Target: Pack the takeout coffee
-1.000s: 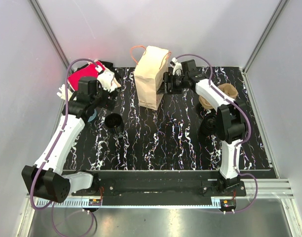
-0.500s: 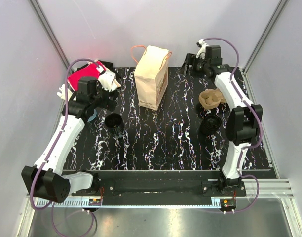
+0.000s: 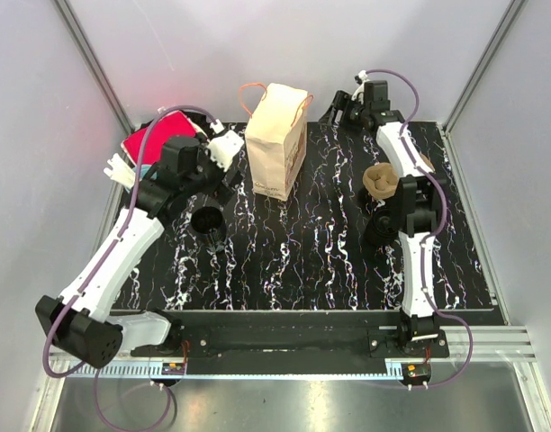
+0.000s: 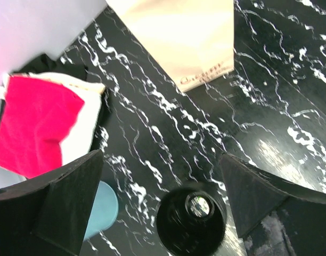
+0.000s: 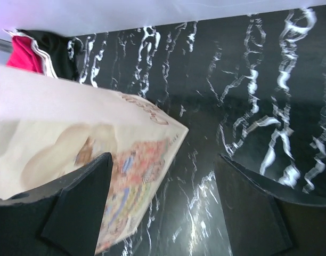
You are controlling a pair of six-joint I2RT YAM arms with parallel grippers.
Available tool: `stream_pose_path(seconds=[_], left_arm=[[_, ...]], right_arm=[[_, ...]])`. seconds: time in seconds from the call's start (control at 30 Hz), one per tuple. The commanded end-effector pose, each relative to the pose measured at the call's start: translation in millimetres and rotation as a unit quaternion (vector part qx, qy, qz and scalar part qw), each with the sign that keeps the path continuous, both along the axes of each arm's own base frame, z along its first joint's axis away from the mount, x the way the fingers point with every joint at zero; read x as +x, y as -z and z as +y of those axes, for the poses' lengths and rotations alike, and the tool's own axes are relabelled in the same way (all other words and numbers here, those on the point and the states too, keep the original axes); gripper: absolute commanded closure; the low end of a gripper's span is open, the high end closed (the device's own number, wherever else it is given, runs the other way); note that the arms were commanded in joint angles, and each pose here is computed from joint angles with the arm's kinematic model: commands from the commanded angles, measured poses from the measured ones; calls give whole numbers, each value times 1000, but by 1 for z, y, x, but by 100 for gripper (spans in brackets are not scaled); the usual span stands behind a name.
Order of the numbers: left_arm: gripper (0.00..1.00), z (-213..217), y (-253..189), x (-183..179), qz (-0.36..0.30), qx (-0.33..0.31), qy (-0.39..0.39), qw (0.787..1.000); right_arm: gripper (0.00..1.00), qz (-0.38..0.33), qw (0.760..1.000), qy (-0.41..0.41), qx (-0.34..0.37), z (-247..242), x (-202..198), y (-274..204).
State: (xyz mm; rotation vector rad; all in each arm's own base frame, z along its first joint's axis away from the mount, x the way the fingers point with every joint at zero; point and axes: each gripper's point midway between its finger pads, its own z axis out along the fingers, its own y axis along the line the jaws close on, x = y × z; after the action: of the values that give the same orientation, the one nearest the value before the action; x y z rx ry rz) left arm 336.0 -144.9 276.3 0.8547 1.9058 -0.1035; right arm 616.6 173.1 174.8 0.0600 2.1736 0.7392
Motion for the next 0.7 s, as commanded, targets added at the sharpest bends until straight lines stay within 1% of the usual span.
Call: stream_pose_path(seconds=[0.0, 0.03, 0.13, 0.3, 0.53, 0.67], left_arm=[[1, -13, -38, 19, -57, -8, 23, 998], [1, -16, -39, 20, -59, -12, 28, 998], [1, -26, -45, 21, -63, -15, 47, 997], [1, -31, -47, 19, -57, 3, 65, 996], [1, -25, -40, 22, -39, 24, 50, 998], [1, -25, -39, 23, -35, 24, 49, 998]], right_arm=[[17, 13, 997, -26, 74, 23, 15, 2], [17, 1, 996, -29, 83, 24, 20, -7], [15, -12, 993, -48, 108, 34, 27, -3], [13, -19, 984, -79, 157, 50, 35, 3], [12, -18, 967, -119, 223, 67, 37, 10], [12, -22, 965, -115, 233, 68, 42, 14]])
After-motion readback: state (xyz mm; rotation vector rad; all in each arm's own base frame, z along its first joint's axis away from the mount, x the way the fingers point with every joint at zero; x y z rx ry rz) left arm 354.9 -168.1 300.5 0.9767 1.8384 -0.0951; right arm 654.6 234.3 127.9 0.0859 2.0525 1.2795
